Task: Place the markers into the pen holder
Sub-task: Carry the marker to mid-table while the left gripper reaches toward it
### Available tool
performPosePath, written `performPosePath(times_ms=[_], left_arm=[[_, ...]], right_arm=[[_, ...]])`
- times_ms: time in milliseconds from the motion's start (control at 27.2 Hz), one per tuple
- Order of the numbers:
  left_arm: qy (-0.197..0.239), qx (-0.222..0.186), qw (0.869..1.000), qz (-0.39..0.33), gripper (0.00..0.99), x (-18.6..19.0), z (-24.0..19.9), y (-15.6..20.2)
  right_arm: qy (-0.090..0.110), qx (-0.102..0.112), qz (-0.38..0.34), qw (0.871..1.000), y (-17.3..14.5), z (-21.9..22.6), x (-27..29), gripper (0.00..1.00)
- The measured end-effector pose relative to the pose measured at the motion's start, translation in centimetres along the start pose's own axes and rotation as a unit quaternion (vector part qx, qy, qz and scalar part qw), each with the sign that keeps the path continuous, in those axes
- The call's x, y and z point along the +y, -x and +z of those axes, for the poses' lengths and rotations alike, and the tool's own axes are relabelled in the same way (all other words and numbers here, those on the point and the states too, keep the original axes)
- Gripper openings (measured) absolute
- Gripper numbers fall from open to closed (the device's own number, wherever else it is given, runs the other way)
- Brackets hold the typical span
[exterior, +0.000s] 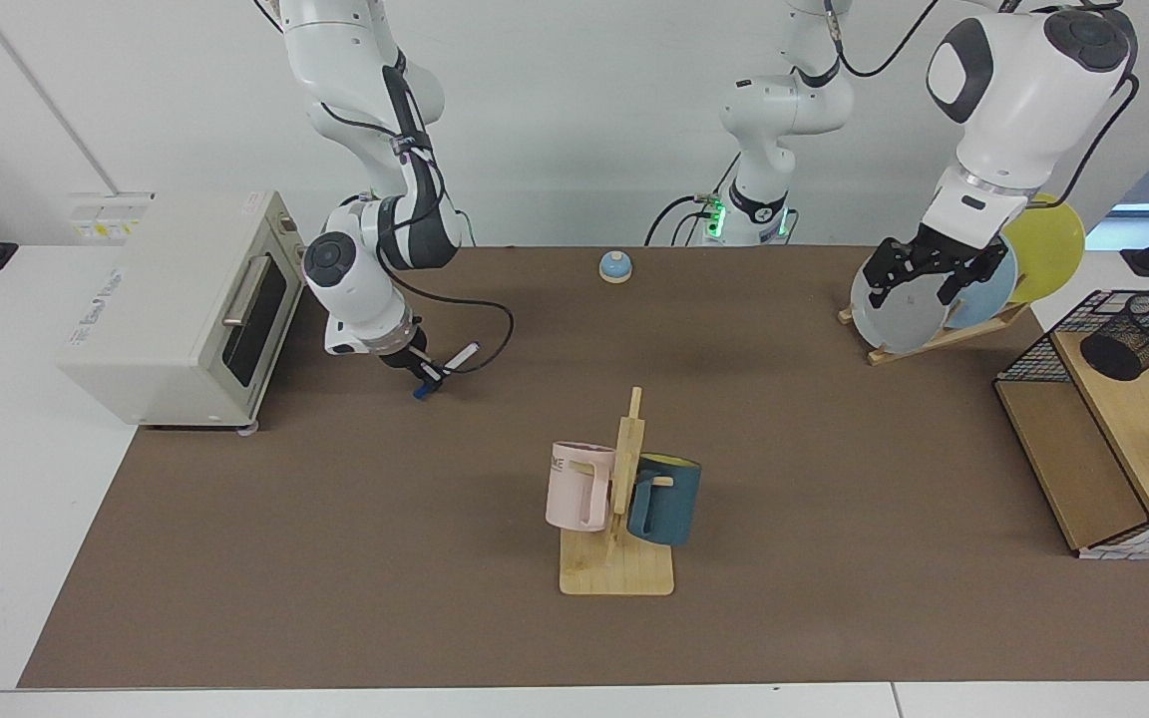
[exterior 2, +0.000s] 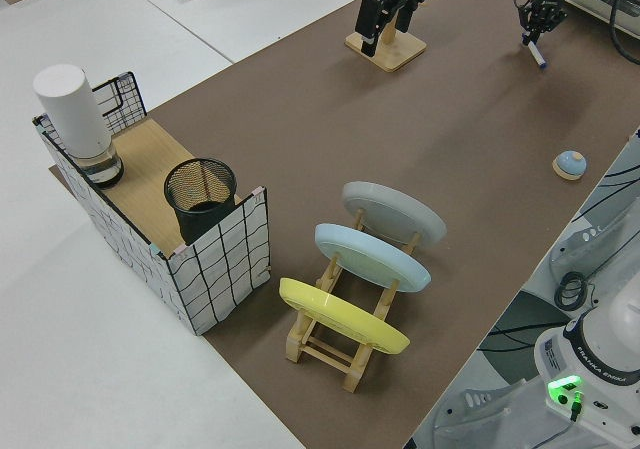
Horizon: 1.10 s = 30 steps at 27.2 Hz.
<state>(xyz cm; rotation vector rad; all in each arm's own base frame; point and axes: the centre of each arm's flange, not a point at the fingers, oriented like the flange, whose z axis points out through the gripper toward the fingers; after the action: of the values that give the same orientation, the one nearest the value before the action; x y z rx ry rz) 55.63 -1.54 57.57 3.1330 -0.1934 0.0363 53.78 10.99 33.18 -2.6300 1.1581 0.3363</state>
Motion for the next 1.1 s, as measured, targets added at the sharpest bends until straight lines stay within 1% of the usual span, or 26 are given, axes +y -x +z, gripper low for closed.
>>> performPosePath(times_ms=[110, 184, 294, 405, 478, 552, 662, 736, 846, 920, 993, 1030, 1103], left_arm=[[0.000, 0.001, 0.998, 0.067, 0.991, 0.0, 0.0, 0.0], [0.000, 0.002, 0.993, 0.115, 0.991, 0.1, 0.0, 0.0], [-0.001, 0.004, 0.984, 0.180, 0.991, 0.1, -0.1, -0.1], [-0.001, 0.004, 0.975, 0.223, 0.991, 0.1, -0.1, -0.1], [-0.001, 0.004, 0.967, 0.254, 0.991, 0.3, -0.1, -0.1], [0.000, 0.001, 0.951, 0.310, 0.991, 0.9, 0.1, -0.1], [0.003, -0.004, 0.922, 0.386, 0.991, 2.8, 0.6, -0.1], [0.004, -0.007, 0.910, 0.414, 0.991, 4.2, 0.9, -0.1], [0.006, -0.009, 0.896, 0.445, 0.991, 6.1, 1.1, -0.1], [0.006, -0.009, 0.882, 0.472, 0.991, 6.9, 1.1, 0.0], [0.006, -0.007, 0.859, 0.512, 0.991, 7.8, 1.1, 0.0], [0.005, -0.005, 0.845, 0.534, 0.991, 8.3, 1.0, -0.1], [0.004, -0.002, 0.824, 0.566, 0.991, 9.3, 1.0, 0.0]], right_arm=[[-0.026, -0.023, 0.019, 0.999, 0.4, -1.4, -1.3, 0.16], [-0.042, -0.037, 0.038, 0.998, 0.7, -2.6, -2.3, 0.16], [-0.072, -0.059, 0.078, 0.993, 1.8, -4.7, -4.4, 0.16], [-0.102, -0.085, 0.110, 0.985, 4.1, -6.3, -7.1, 0.16], [-0.113, -0.098, 0.119, 0.982, 6.2, -6.9, -8.9, 0.16], [-0.118, -0.110, 0.127, 0.979, 8.3, -7.2, -10.4, 0.16], [-0.129, -0.130, 0.143, 0.973, 11.0, -7.4, -12.3, 0.16], [-0.138, -0.139, 0.156, 0.968, 12.5, -7.5, -13.4, 0.16], [-0.152, -0.142, 0.178, 0.962, 14.8, -7.3, -15.0, 0.16], [-0.162, -0.141, 0.191, 0.958, 16.2, -7.0, -15.8, 0.16], [-0.169, -0.139, 0.199, 0.955, 17.6, -6.6, -16.5, 0.16], [-0.172, -0.139, 0.202, 0.954, 18.4, -6.3, -16.8, 0.16], [-0.175, -0.139, 0.207, 0.952, 19.7, -6.0, -17.3, 0.16]])
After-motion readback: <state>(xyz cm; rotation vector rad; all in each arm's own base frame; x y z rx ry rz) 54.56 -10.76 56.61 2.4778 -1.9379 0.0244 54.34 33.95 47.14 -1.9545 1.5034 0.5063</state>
